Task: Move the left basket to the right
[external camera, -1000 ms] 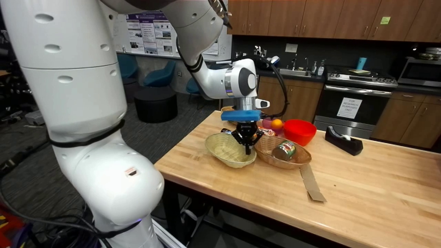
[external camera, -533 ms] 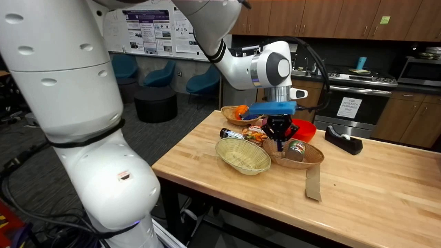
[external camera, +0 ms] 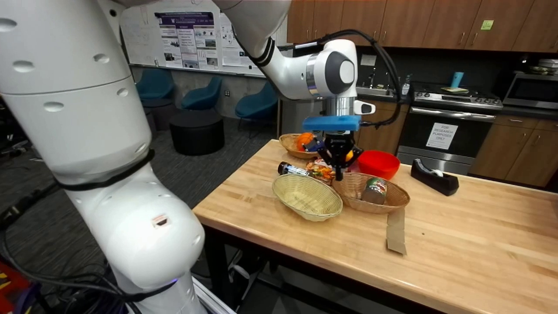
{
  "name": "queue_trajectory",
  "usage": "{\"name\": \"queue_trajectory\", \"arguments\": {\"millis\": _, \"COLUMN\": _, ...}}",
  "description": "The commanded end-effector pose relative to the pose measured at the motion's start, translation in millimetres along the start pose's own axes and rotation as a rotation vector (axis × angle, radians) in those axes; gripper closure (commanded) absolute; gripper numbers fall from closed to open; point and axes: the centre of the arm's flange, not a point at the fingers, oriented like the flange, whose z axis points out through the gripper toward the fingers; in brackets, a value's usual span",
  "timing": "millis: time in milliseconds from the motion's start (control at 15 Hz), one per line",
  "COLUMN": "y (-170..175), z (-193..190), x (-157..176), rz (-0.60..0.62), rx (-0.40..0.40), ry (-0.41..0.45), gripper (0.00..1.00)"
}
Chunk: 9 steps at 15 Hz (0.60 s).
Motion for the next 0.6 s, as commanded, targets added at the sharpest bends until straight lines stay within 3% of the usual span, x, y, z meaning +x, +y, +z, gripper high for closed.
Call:
{"name": "queue_trajectory", "arguments": {"millis": 0, "y": -77.6, "z": 19.8, "x": -23.1, "rz": -0.082, "rx": 0.043, "ry": -0.064, "gripper": 1.0}}
{"name": "queue_trajectory", "arguments": {"millis": 267, "y": -147.3, "z": 47.8, "x": -44.6, "rz": -0.14, "rx": 0.078, "ry": -0.131, "gripper": 1.0}}
{"name": "queue_trajectory", "arguments": {"millis": 533, "y": -155.7, "z": 57.4, "x": -38.1, "rz": -0.197, "rx": 0.07, "ry": -0.136, "gripper": 1.0}}
